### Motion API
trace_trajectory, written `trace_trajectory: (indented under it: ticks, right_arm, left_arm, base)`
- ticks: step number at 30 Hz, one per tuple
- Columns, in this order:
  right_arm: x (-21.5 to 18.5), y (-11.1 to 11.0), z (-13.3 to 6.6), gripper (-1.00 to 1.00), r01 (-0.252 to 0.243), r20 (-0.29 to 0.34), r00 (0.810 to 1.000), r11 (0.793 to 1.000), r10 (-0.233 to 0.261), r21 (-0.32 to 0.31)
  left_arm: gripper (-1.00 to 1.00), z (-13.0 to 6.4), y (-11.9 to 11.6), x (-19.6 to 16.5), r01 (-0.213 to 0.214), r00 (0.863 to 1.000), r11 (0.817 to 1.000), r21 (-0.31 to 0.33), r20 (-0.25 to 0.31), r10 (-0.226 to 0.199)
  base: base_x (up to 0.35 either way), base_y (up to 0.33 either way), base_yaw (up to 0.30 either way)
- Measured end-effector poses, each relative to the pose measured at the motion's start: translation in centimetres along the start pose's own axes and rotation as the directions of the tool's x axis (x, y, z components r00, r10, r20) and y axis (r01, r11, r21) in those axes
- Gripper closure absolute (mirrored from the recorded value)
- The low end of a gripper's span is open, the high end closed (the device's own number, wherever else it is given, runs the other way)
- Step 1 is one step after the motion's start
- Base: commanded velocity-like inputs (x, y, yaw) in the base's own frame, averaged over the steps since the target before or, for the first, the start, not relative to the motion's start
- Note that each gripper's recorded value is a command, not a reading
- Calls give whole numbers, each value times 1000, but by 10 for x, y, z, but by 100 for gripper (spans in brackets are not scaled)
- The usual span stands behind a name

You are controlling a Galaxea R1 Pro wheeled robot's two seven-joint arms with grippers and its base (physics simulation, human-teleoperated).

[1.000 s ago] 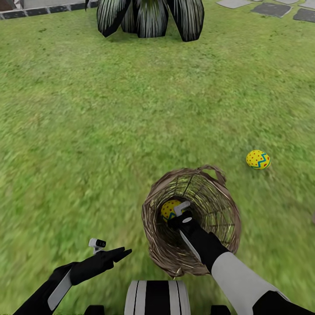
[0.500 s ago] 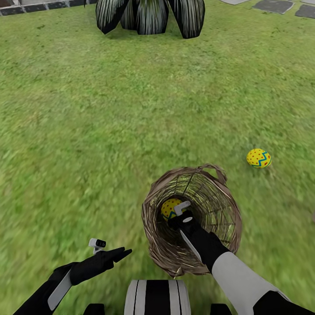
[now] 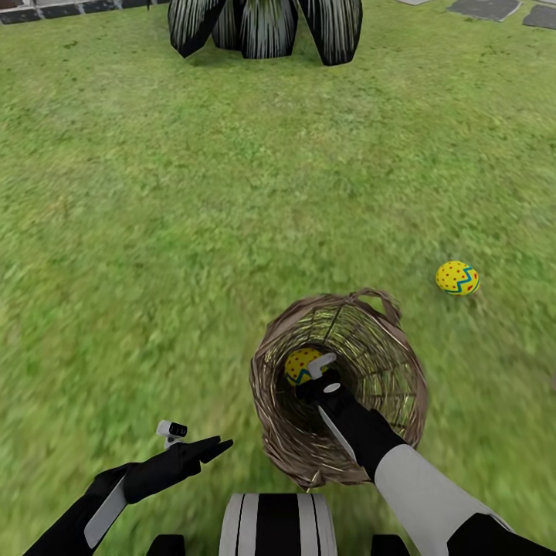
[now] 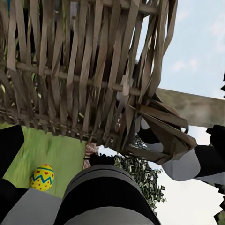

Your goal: Take the three Easter eggs out of the wicker basket on the lawn in the garden, then place them on the lawn next to a single tree (choose any tree) so that all three eggs are next to the same tree and none are left in the basket.

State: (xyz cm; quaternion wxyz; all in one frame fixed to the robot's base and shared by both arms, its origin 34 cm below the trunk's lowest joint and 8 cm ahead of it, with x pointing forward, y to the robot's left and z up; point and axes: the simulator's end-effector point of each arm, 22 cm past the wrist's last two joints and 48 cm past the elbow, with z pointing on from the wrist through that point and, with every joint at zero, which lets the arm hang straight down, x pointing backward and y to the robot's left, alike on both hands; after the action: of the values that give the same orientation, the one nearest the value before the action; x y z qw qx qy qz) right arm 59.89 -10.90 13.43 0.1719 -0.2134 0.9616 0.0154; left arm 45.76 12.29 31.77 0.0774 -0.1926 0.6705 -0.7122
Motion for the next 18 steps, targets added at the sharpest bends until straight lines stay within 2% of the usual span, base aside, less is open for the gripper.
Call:
trace_trajectory:
  ticks: [10, 14, 18]
  right_arm:
    - [2, 1, 2, -100, -1, -2, 1000, 1000, 1, -2]
    - [-5, 1, 3, -100, -2, 35, 999, 1000, 2, -1]
    - [-4, 1, 5, -100, 0, 37, 999, 1000, 0, -1]
  left_arm:
    - [-100, -2, 3, 0, 9, 1000, 1000, -5, 5, -9]
    - [-100, -3, 4, 1, 13, 1000, 1000, -6, 5, -13]
    - [-100, -3, 6, 2, 19, 1000, 1000, -8, 6, -19]
  base:
    - [0, 0, 0]
    - [0, 0, 0]
    - [0, 0, 0]
